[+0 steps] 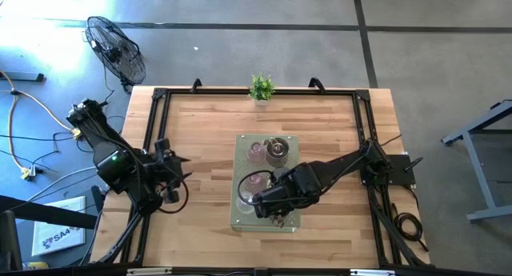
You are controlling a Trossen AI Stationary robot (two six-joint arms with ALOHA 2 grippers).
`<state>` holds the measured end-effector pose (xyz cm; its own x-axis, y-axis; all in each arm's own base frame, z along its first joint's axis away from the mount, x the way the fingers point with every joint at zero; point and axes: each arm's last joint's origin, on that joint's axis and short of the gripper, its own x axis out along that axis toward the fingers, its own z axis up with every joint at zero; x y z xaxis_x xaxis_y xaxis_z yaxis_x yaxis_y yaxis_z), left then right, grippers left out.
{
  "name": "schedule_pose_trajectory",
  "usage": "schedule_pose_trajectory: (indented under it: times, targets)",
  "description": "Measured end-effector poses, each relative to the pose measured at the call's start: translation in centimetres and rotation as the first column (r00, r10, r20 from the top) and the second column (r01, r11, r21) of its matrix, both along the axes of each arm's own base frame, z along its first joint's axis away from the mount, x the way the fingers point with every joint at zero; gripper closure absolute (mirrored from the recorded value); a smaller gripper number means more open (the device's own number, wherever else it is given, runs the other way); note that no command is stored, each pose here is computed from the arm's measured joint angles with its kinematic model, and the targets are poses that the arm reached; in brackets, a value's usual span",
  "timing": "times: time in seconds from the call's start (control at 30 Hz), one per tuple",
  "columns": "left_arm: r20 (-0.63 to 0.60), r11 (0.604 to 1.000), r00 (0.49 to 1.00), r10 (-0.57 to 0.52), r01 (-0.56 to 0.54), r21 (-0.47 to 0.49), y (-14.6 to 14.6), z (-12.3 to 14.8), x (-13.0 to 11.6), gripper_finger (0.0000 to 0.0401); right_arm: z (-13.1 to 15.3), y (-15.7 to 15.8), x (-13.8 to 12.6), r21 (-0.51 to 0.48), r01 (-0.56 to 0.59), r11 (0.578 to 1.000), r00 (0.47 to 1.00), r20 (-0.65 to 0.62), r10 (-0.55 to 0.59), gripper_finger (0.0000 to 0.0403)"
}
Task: Pick & Place candle stick holders
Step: Put the silver scented candle on the shelf
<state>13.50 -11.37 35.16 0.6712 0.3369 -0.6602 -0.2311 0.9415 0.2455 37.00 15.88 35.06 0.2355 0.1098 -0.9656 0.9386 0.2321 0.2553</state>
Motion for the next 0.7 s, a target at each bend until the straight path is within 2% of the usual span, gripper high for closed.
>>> schedule_pose_trajectory:
  times: [0.4,0.7]
  targets:
    - [-0.243,0.963,0.959,-0.146,0.081,-0.257,-0.76,-0.60,-0.51,0.0224,0.00,-0.04,0.03,0.002,-0.002,1.000,1.000,0.000,0.002,0.0012]
    - [-0.285,0.947,0.941,-0.182,0.089,-0.309,-0.92,-0.68,-0.64,0.0224,0.01,-0.16,0.07,0.002,-0.004,1.000,1.000,0.000,0.004,0.0012]
